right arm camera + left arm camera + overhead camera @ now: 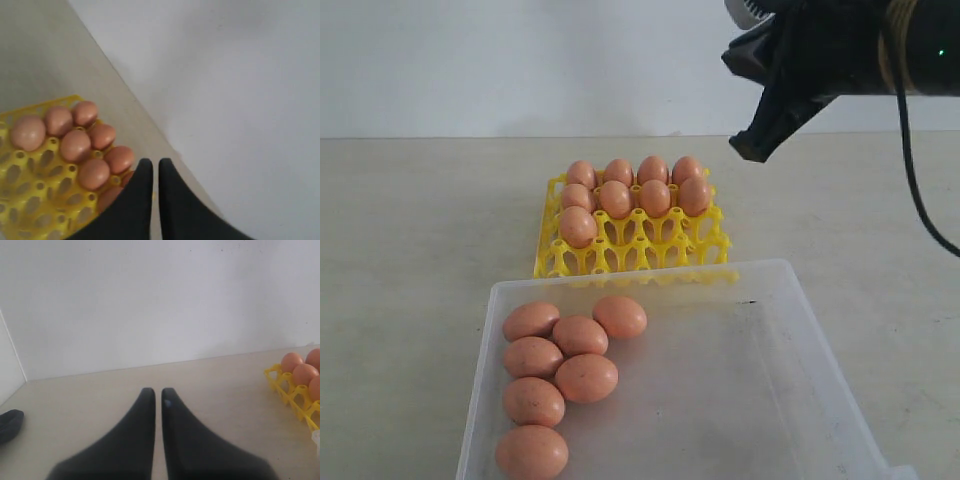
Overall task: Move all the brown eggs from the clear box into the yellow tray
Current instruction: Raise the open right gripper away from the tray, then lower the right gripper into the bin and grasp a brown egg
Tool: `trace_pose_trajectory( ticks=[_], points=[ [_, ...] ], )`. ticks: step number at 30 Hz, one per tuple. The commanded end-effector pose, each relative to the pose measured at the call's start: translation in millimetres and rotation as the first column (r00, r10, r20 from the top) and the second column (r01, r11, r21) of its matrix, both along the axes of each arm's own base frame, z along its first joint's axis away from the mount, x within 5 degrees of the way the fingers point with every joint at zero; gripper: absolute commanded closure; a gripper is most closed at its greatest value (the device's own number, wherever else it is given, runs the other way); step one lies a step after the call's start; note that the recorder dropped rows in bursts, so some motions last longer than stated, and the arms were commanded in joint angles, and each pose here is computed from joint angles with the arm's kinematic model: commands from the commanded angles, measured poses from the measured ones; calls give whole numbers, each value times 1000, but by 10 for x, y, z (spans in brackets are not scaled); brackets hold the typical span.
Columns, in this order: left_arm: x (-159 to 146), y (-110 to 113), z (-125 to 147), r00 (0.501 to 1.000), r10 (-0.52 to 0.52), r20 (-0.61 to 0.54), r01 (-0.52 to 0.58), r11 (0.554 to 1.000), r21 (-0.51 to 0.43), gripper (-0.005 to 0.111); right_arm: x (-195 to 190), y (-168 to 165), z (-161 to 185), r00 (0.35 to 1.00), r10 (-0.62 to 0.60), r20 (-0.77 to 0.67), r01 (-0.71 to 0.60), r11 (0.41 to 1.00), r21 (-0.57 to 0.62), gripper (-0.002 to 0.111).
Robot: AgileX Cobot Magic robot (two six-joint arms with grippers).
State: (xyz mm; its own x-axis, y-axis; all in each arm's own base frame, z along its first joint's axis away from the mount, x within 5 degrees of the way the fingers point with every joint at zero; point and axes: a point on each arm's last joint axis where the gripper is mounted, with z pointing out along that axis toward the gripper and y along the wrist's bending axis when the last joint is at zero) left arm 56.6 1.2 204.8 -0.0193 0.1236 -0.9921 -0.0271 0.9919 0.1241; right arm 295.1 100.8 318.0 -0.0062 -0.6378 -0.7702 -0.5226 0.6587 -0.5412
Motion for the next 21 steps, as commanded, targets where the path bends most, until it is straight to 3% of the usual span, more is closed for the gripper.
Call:
trace_pose_trajectory(
  ticks=[1, 5, 9, 11, 12, 14, 16, 18, 21],
  points=[
    [-1, -3, -4, 1000, -6, 6, 6, 1000, 0, 103, 200, -105, -307, 963, -237, -126, 248, 965, 85, 108],
    [-1, -3, -4, 1000, -6, 6, 6, 1000, 0, 103, 303, -91, -549, 906, -311, -286, 375, 904, 206, 108],
    [-1, -3, -4, 1000, -6, 6, 6, 1000, 0, 103, 295, 30, -666, 917, -194, -347, 289, 925, 246, 108],
    [-1, -4, -8, 1000, -6, 2, 6, 1000, 0, 103, 279, 104, -726, 949, -72, -306, 119, 983, 137, 108],
    [-1, -4, -8, 1000, -6, 2, 6, 1000, 0, 103, 269, 115, -767, 963, -11, -268, 16, 1000, 17, 108],
    [-1, -4, -8, 1000, -6, 2, 6, 1000, 0, 103, 272, 66, -840, 976, -6, -216, -23, 991, -131, 108],
    [-1, -4, -8, 1000, -6, 2, 6, 1000, 0, 103, 306, -103, -879, 979, -146, -143, 101, 954, -282, 108],
    [-1, -4, -8, 1000, -6, 2, 6, 1000, 0, 103, 331, -330, -862, 927, -371, -55, 327, 872, -365, 108],
    [-1, -4, -8, 1000, -6, 2, 6, 1000, 0, 103, 222, -708, -815, 651, -759, -8, 701, 605, -376, 108]
  ],
)
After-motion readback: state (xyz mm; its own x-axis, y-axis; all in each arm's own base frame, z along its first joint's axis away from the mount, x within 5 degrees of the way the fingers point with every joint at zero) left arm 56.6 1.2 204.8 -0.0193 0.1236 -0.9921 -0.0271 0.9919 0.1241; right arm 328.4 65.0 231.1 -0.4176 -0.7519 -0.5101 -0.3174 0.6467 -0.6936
